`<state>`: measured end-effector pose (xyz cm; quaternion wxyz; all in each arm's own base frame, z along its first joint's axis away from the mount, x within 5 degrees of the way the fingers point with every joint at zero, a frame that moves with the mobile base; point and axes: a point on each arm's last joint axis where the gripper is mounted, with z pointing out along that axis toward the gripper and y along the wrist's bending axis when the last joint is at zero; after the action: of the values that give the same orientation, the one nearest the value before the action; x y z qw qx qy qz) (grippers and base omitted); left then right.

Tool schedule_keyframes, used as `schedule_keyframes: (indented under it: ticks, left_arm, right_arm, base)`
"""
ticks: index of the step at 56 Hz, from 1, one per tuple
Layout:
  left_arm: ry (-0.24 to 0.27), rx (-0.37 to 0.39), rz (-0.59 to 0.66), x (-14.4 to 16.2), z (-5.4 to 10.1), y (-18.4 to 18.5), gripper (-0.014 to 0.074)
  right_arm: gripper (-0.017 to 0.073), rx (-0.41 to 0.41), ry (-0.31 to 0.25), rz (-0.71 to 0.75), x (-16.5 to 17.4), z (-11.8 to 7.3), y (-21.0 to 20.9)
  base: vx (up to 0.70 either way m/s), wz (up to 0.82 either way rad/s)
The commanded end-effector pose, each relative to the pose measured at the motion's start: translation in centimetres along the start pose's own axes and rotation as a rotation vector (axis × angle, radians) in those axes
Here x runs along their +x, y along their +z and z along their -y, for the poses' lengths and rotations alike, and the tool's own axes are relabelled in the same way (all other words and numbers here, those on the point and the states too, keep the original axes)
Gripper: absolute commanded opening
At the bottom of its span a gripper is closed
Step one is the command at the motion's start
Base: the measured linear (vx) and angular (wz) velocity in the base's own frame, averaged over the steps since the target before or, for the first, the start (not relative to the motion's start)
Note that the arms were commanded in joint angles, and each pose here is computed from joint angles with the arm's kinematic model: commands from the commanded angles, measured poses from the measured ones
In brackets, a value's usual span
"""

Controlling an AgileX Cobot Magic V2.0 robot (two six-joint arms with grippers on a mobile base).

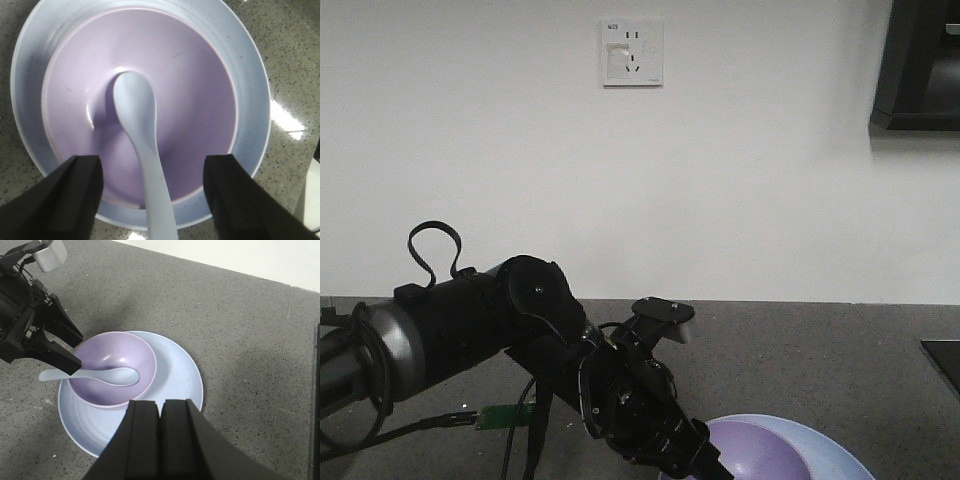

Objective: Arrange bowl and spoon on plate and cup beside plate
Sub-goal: 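Lower the white spoon into the bowl with the left gripper and release, then grasp the brown paper cup with the left gripper and lift it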

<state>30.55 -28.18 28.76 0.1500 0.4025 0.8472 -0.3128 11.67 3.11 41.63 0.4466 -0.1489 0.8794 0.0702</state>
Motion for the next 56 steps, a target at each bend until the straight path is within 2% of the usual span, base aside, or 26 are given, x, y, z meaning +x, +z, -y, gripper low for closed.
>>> schedule_keyframes:
  ticks: [1, 6, 11, 15, 16, 19, 22, 24, 30, 34, 38, 45, 50, 56]
  left_arm:
    - [0.076, 0.002, 0.094, -1.5, 2.8, -4.2, 0.0569]
    - [0.129, -0.060, 0.076, -1.7, 3.8, -6.9, 0.0566]
    - [0.157, -0.170, 0.065, -1.6, 4.7, -10.0, 0.0565]
    - [0.173, -0.306, 0.056, -1.1, 5.2, -12.9, 0.0565]
    - [0.180, -0.369, 0.065, -0.9, 5.3, -14.0, 0.0565]
    - [0.173, -0.478, 0.086, -0.4, 5.4, -16.0, 0.0565]
    - [0.137, -0.602, 0.121, 0.2, 5.4, -18.2, 0.0565]
    - [0.118, -0.658, 0.146, 0.6, 5.5, -19.5, 0.0565]
    - [0.057, -0.754, 0.217, 1.9, 5.6, -22.8, 0.0565]
    - [0.019, -0.814, 0.221, 3.2, 5.0, -24.3, 0.0565]
    - [-0.029, -0.870, 0.183, 5.0, 3.6, -24.9, 0.0565]
    - [-0.136, -0.966, 0.052, 8.5, 0.3, -24.6, 0.0565]
    - [-0.214, -0.984, -0.027, 10.7, -1.9, -24.0, 0.0565]
    - [-0.256, -0.988, -0.063, 12.0, -3.5, -23.1, 0.0565]
  right_arm:
    - [-0.0009, 0.016, -0.007, 0.098, -1.2, 0.1, -0.8]
    - [-0.0009, 0.016, -0.007, 0.098, -1.2, 0.1, -0.8]
    - [-0.0009, 0.017, -0.008, 0.099, -1.2, 0.1, -0.8]
    - [-0.0009, 0.019, -0.009, 0.098, -1.2, 0.1, -0.8]
    - [-0.0009, 0.020, -0.009, 0.098, -1.2, 0.1, -0.8]
    - [-0.0009, 0.025, -0.014, 0.098, -1.2, 0.2, -0.8]
    - [-0.0009, 0.029, -0.017, 0.102, -1.3, 0.2, -0.8]
    - [-0.0009, 0.030, -0.022, 0.103, -1.3, 0.2, -0.8]
    - [-0.0009, 0.030, -0.023, 0.105, -1.3, 0.2, -0.8]
    - [-0.0009, 0.031, -0.028, 0.104, -1.3, 0.2, -0.8]
    - [-0.0009, 0.031, -0.034, 0.104, -1.3, 0.2, -0.8]
    - [-0.0009, 0.033, -0.036, 0.103, -1.3, 0.2, -0.8]
    - [-0.0009, 0.033, -0.036, 0.103, -1.3, 0.2, -0.8]
    - [-0.0009, 0.033, -0.035, 0.103, -1.3, 0.2, -0.8]
  base:
    - [0.00, 0.00]
    - [0.00, 0.00]
    - [0.00, 0.00]
    - [0.00, 0.00]
    - [0.00, 0.00]
    - [0.00, 0.00]
    - [0.00, 0.00]
    - [0.00, 0.00]
    - [0.00, 0.00]
    - [0.00, 0.00]
    - [0.00, 0.00]
    - [0.00, 0.00]
    - [0.00, 0.00]
    - [0.00, 0.00]
